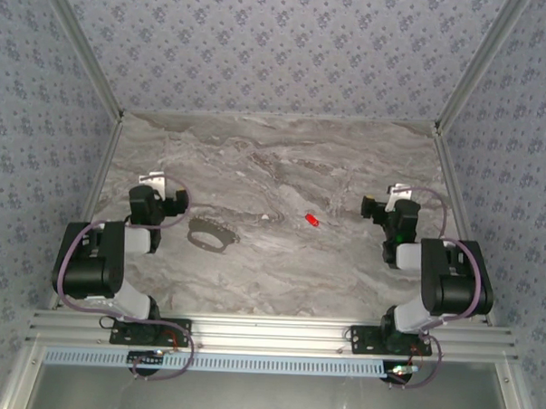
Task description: Put the keys on the keyring
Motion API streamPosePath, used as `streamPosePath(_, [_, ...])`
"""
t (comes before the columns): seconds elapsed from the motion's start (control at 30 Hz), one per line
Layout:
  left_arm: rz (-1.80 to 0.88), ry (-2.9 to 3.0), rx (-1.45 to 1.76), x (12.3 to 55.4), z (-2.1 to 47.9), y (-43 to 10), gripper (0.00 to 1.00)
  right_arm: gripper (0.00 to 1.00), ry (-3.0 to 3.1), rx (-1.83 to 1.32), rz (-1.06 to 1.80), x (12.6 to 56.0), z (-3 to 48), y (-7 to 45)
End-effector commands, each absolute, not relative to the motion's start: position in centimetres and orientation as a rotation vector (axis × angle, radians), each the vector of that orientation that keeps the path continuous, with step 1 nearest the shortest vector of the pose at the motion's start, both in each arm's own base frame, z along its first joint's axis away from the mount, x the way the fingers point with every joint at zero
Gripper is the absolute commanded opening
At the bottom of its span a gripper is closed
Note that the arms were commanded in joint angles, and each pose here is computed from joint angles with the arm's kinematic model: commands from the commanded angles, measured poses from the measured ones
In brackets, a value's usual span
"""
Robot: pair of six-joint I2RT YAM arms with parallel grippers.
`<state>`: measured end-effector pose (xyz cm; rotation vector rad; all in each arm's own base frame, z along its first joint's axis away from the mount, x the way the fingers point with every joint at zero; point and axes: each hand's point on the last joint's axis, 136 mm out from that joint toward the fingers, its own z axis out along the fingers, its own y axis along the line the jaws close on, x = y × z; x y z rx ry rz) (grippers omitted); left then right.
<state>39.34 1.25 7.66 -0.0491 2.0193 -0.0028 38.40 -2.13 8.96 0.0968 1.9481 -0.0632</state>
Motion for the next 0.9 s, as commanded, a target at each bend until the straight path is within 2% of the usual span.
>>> streamPosePath(0.0, [-0.017,2.008,-0.058,40.4,9.9,1.3,0.98,1.0,1.9,0.152,-0.131,38.0,12.2,-3.5])
streamPosePath(0.13, [-0.019,2.036,-0.05,40.5,11.0,1.1,0.98,1.0,1.973,0.3,0.003,37.3,13.8,-3.4])
streamPosePath(0.27, [-0.012,2.077,-0.109,39.9,12.2,1.4,0.98,1.0,1.98,0.759,0.156,35.8,14.2,-6.0])
streamPosePath(0.3, [-0.019,2.088,-0.127,39.7,12.5,1.4,0.98,1.0,1.988,0.762,0.238,36.1,14.4,-5.8])
streamPosePath(0.4, [-0.039,2.136,-0.198,38.9,13.4,1.0,0.98,0.99,2.049,0.662,0.411,36.9,15.3,-3.8])
streamPosePath(0.5, [-0.06,2.182,-0.223,37.9,14.2,-0.2,0.98,0.88,2.145,0.538,0.509,37.4,15.9,-0.4])
streamPosePath(0.6, [-0.119,2.229,-0.308,36.9,14.9,-1.3,0.98,0.84,2.29,0.399,0.531,36.8,15.3,3.9])
streamPosePath(0.87, [-0.301,2.446,-0.444,34.1,14.2,-6.3,0.98,0.83,2.547,0.074,0.505,34.1,13.8,15.2])
